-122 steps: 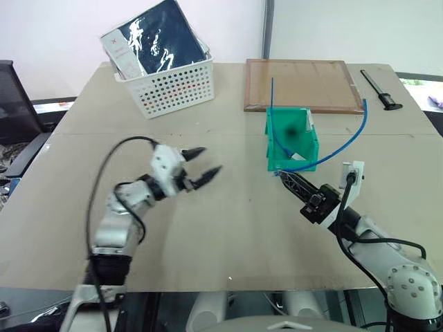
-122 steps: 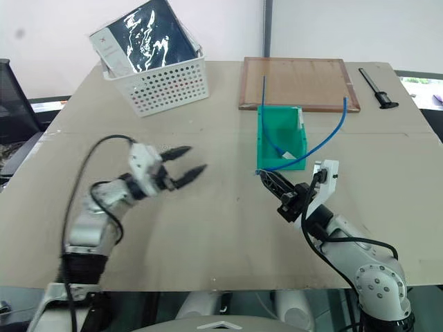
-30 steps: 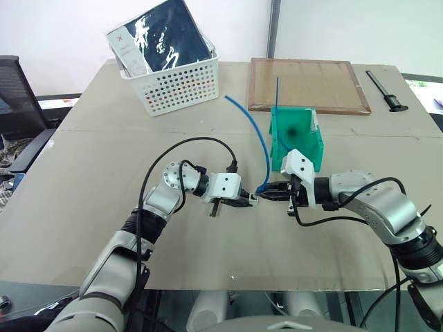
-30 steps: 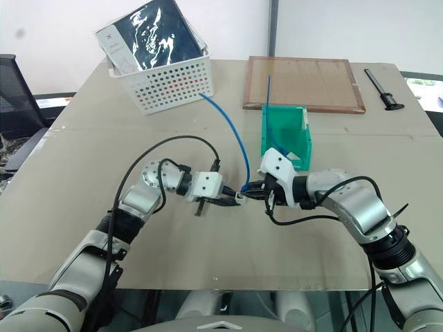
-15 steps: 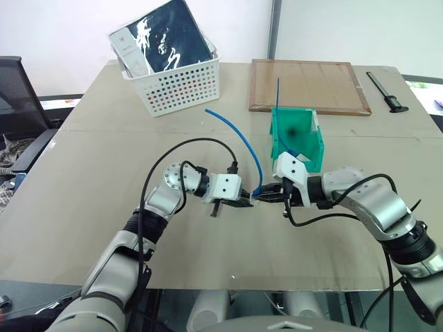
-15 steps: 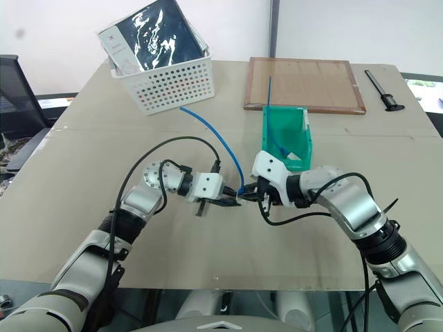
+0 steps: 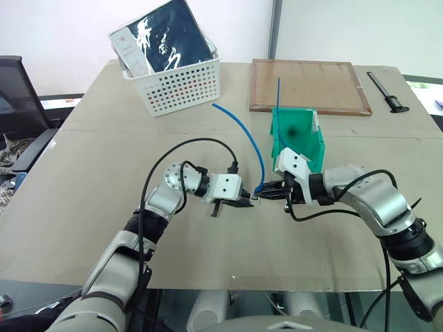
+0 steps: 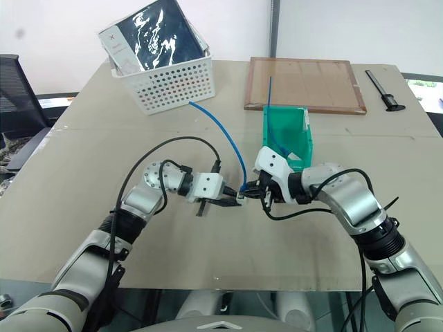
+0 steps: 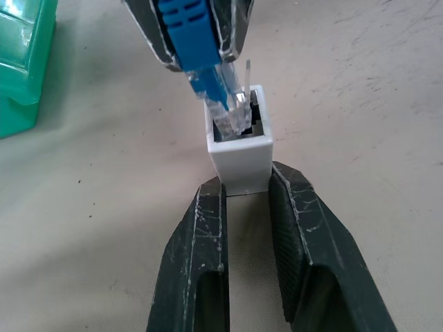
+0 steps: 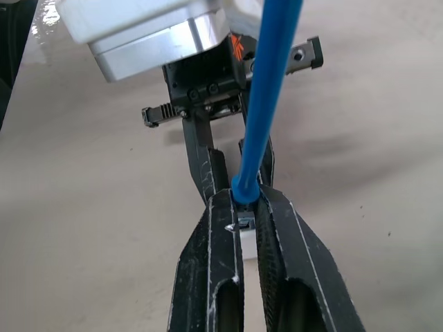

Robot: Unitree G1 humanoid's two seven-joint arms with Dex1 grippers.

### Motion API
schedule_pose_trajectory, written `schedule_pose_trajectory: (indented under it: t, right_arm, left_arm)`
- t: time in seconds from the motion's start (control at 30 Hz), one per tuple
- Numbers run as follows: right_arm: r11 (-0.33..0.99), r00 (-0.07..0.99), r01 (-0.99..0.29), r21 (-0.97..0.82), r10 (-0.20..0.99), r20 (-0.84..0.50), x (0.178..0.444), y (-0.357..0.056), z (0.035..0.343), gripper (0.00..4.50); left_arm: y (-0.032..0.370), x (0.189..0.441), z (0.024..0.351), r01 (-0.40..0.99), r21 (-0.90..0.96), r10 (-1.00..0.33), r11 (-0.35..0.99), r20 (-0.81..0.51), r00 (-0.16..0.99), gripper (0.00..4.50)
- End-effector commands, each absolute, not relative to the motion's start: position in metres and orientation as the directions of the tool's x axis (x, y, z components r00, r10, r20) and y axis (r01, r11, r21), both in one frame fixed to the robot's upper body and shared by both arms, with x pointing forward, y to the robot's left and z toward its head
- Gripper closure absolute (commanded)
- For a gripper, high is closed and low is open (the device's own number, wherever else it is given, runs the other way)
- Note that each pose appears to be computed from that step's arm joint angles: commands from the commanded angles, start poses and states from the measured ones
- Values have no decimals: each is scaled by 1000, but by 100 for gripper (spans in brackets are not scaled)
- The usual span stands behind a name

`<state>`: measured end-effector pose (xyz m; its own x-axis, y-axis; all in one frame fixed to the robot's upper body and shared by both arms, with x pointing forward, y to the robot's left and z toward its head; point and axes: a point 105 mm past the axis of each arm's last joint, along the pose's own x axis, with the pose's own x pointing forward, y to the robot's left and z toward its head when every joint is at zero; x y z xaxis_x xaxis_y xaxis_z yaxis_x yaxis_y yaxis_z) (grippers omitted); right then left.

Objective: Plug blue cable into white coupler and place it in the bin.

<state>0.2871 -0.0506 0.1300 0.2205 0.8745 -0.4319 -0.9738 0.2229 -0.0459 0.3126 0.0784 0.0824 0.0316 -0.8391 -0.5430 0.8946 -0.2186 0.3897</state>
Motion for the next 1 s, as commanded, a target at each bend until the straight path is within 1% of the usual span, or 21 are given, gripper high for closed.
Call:
schedule_pose_trajectory:
  t: [0.03, 0.13, 0.37, 0.47, 0.67, 0.73, 0.77, 0.8, 0.83, 0.9, 1.0]
  right_arm:
    - [220, 228, -973, -72, 857, -461, 286, -56, 129, 450]
    - [208, 237, -972, -114, 822, -518, 287, -59, 120, 450]
    - [120, 211, -975, -186, 753, -624, 286, -53, 105, 450]
    - [97, 196, -978, -186, 740, -644, 286, -47, 100, 450]
    - [67, 152, -987, -147, 686, -712, 282, -51, 75, 450]
    - [78, 158, -986, -145, 695, -702, 283, -51, 73, 450]
    - [92, 169, -985, -148, 715, -679, 285, -49, 76, 450]
    - [121, 212, -975, -186, 756, -619, 293, -43, 88, 450]
    - [180, 259, -964, -197, 807, -531, 301, -39, 106, 417]
    - [227, 302, -946, -232, 877, -375, 306, -37, 139, 347]
    - [289, 343, -921, -261, 920, -189, 299, -48, 176, 202]
  left_arm:
    - [71, 308, 79, 891, 381, -834, -246, -552, 5, 424]
    - [69, 308, 80, 890, 384, -835, -248, -550, 5, 424]
    - [67, 306, 80, 887, 389, -838, -250, -545, 3, 424]
    - [65, 305, 80, 886, 391, -841, -248, -542, 4, 424]
    - [64, 304, 78, 890, 390, -845, -237, -535, 10, 424]
    - [65, 304, 77, 892, 389, -847, -231, -532, 13, 424]
    - [65, 304, 76, 894, 387, -849, -225, -528, 15, 424]
    - [65, 304, 76, 898, 384, -852, -217, -524, 18, 424]
    - [65, 304, 76, 901, 379, -855, -209, -519, 20, 424]
    - [66, 304, 76, 909, 370, -861, -192, -508, 25, 424]
    - [66, 302, 80, 925, 346, -878, -155, -478, 31, 424]
